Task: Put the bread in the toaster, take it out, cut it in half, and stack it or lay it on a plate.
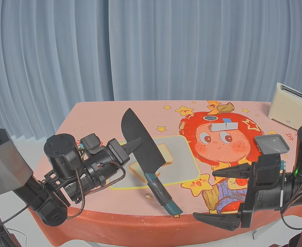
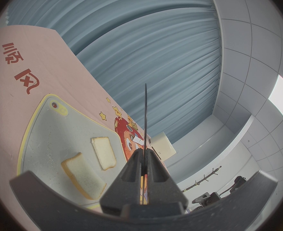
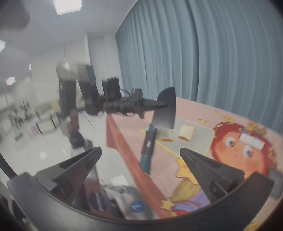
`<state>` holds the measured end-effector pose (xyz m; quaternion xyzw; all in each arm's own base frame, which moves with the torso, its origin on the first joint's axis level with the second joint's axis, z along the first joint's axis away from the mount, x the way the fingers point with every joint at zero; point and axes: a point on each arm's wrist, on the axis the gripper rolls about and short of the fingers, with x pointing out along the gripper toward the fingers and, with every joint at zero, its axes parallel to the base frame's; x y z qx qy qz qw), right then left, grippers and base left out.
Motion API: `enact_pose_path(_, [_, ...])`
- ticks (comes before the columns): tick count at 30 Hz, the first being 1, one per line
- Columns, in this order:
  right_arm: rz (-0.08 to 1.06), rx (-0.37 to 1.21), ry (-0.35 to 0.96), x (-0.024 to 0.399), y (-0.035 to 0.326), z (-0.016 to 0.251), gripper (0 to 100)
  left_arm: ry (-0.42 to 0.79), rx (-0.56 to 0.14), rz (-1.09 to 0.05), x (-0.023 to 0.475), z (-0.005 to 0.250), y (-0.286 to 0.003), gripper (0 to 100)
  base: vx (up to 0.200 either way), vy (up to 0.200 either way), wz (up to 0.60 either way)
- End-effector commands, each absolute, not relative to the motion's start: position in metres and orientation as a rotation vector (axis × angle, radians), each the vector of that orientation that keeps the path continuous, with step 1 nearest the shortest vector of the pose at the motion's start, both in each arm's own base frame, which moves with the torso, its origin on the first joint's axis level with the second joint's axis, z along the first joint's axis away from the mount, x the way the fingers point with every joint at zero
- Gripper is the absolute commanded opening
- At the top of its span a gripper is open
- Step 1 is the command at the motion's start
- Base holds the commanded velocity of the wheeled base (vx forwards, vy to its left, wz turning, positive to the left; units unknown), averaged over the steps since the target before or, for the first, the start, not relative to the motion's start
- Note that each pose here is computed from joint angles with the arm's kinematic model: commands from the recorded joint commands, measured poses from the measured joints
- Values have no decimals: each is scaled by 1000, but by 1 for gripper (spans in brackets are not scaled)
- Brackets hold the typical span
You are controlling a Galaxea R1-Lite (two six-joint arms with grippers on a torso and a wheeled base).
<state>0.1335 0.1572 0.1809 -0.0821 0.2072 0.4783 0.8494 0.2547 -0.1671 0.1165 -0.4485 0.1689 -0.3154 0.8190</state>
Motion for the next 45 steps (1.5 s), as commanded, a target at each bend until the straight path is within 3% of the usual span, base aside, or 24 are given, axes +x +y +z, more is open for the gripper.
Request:
enact_pose_path(1, [939,-465,381,122,166,193,100,342,-957,-671,258,119,-167,0,0,0,0])
enact_pose_path(5, [755,-760,330,113,173,178,100,341,-958,-666,258,119,-167,0,0,0,0])
enact_pose_path(8, [680,-842,300,110,176,174,100,342,-959,-662,259,118,-167,0,0,0,0])
enact_pose_path(9, [600,-913,260,103,185,169,100,339,-961,-665,259,119,-168,0,0,0,0])
enact_pose_path(12, [522,-945,213,95,194,162,100,333,-966,-656,259,120,-168,0,0,0,0])
enact_pose_path(14, [386,-979,167,85,208,141,100,314,-973,-636,259,121,-169,0,0,0,0])
enact_pose_path(18, [301,-1029,136,75,216,109,100,291,-982,-622,260,125,-170,0,0,0,0])
enact_pose_path(27, [101,-1271,79,67,204,104,100,212,-1006,-575,271,135,-173,0,0,0,0])
enact_pose_path(39, [108,-1255,23,62,238,78,100,179,-1016,-482,281,146,-177,0,0,0,0])
enact_pose_path(45, [123,-1221,8,67,244,76,100,184,-1069,-484,278,157,-177,0,0,0,0])
